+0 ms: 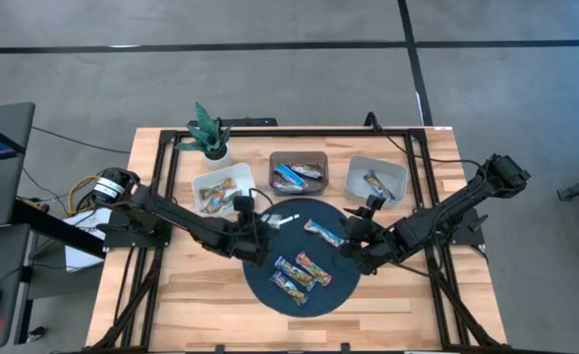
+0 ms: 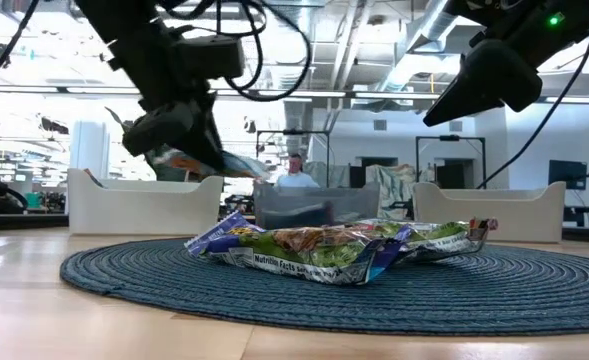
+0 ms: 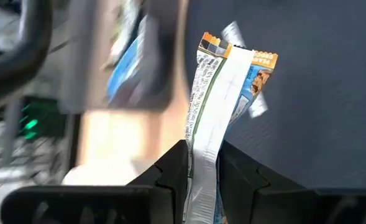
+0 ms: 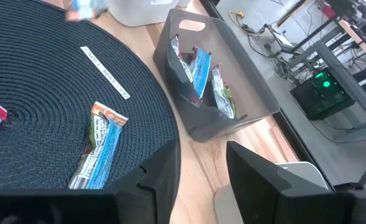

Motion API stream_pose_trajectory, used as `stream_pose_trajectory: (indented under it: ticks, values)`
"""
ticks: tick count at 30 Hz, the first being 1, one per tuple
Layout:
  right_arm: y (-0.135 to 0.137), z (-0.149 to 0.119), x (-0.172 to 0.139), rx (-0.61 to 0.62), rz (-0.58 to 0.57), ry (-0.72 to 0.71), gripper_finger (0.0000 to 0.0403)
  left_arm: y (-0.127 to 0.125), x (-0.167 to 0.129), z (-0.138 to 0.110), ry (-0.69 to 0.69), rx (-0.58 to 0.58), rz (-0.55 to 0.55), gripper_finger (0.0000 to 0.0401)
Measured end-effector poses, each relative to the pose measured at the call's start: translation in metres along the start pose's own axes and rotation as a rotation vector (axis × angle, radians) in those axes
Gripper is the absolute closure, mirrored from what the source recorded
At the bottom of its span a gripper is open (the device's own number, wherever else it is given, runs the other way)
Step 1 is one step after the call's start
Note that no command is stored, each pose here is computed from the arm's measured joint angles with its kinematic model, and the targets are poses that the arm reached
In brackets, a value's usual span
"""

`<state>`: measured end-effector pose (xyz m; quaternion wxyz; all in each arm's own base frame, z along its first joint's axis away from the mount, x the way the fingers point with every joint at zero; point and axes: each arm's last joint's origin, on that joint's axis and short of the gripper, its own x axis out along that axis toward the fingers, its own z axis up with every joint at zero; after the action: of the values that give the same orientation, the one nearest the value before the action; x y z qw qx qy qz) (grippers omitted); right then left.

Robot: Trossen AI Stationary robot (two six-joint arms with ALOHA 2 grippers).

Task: Pick and place Granola Bars by type
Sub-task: Put the bottom orange granola bar into the white bin

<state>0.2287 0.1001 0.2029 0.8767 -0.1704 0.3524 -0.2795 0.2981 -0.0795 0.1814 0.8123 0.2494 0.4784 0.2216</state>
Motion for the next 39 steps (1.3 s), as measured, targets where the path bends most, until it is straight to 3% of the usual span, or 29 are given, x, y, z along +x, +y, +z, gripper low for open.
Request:
stream_pose_trajectory:
  ticks: [7,15,22,32,39]
  values:
    - [0.000,0.000,0.000,-0.001,0.000,0.000,0.0269,0.006,-0.010,-0.023,0.112,-0.041,0.187,0.0333]
    - [0.000,0.000,0.000,0.001,0.000,-0.001,0.0269,0.025,-0.024,-0.050,0.234,-0.174,0.373,0.0333]
    - [0.001,0.000,0.000,0.004,0.001,-0.002,0.0269,0.031,-0.017,-0.073,0.235,-0.206,0.511,0.0333]
    - [0.001,0.000,0.000,0.005,0.001,-0.003,0.0269,0.035,-0.008,-0.076,0.250,-0.240,0.524,0.0329]
    - [0.001,0.001,0.000,0.007,0.002,-0.004,0.0269,0.034,-0.007,-0.075,0.244,-0.229,0.518,0.0262]
